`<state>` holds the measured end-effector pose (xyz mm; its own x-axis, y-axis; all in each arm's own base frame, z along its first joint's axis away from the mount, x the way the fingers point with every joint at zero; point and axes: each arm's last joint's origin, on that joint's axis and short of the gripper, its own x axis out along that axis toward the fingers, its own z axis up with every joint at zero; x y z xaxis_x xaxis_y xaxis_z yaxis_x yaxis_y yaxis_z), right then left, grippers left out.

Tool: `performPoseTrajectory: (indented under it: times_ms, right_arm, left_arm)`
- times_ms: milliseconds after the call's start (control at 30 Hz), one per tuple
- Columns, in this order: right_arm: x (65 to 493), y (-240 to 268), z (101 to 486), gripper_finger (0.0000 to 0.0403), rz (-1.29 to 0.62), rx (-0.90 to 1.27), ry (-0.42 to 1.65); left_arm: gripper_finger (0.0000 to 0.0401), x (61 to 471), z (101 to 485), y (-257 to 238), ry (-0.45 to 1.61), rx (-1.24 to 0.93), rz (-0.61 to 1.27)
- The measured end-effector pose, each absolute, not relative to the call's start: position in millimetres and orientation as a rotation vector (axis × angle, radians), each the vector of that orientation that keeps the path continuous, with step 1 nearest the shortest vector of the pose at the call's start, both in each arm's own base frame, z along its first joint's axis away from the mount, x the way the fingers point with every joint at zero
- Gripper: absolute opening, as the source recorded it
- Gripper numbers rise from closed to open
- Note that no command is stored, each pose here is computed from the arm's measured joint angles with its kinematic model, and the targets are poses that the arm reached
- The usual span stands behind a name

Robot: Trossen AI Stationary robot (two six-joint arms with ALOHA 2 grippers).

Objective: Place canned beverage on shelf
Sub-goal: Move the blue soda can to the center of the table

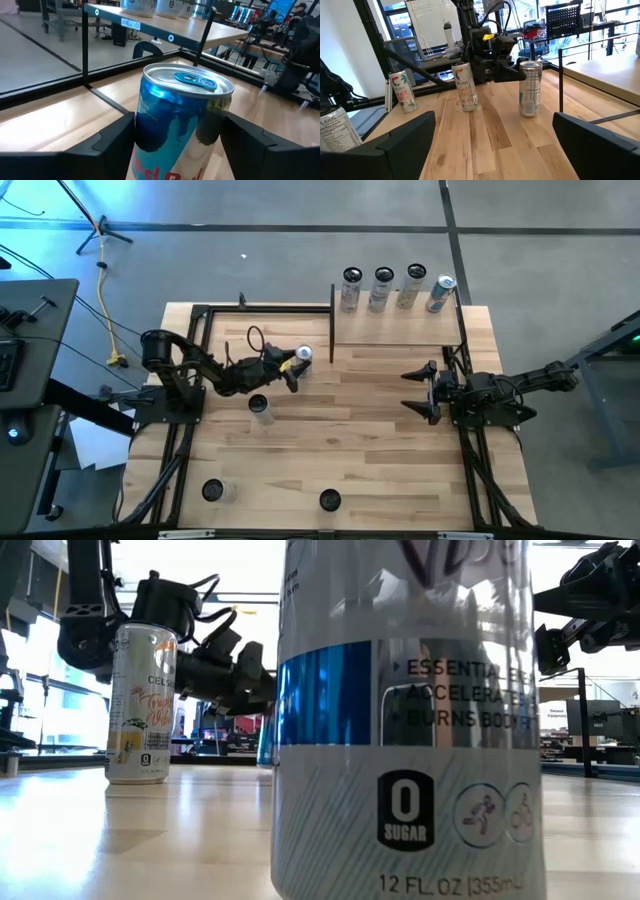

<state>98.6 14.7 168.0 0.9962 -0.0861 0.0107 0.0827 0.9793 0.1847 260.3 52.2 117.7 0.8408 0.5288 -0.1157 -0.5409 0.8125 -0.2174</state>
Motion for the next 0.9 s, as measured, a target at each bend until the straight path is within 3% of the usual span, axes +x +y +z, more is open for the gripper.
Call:
performPoseTrajectory:
  times_ms: [900]
  right_arm:
    - [98.6, 14.8, 168.0, 0.0389, -0.082, 0.185, -0.018]
  left_arm:
    - [0.0255, 264.6, 122.1, 35.2, 0.024, -0.222, 0.638]
